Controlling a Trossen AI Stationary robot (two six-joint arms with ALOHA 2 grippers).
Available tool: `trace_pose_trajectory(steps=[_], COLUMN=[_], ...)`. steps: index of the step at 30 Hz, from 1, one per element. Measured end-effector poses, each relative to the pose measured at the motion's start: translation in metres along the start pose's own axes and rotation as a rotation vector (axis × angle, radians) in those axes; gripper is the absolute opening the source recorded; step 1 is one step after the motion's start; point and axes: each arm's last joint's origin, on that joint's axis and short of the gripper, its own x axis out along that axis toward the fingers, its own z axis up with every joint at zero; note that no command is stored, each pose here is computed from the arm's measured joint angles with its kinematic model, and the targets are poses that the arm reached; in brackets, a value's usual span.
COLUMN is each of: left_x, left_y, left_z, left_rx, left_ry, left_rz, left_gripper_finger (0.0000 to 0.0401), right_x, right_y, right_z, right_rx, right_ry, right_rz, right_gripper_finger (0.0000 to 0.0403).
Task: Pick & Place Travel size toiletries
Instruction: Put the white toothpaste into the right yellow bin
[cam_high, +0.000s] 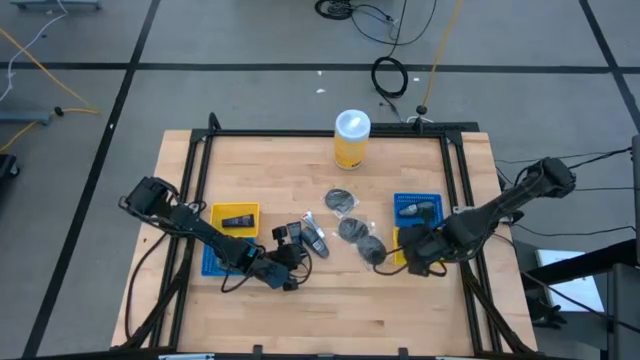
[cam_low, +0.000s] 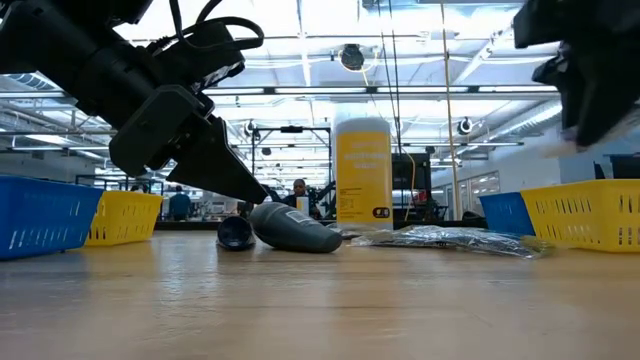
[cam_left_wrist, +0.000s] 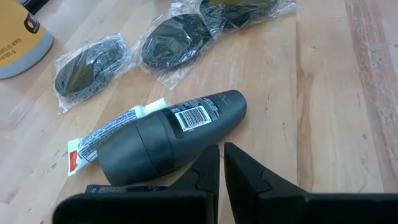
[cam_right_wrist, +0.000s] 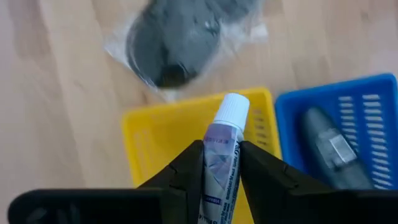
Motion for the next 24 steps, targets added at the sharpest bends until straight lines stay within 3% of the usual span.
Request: trace_pose_trajectory(steps=[8,18,24], left_x=[0.000,0.000,0.002], left_y=[0.000,0.000,0.003], left_z=[0.000,0.001,0.001], left_rx=[-0.001,-0.001,-0.012], left_ry=[0.000,-0.003,-0.003], left_rz=[0.000,0.001,0.008], left_gripper_finger=[0.0026,0.0026,0.0026], right_x=[0.027,0.052,0.053], right_y=[-0.003,-0.012,-0.015], right_z=[-0.017,-0.029,-0.029], right_rx=[-0.125,-0.053,0.063], right_ry=[0.100,0.123,0.168], right_rz=[0.073,0.052,0.099], right_gripper_finger=[0.0091,0.0095,0.0142])
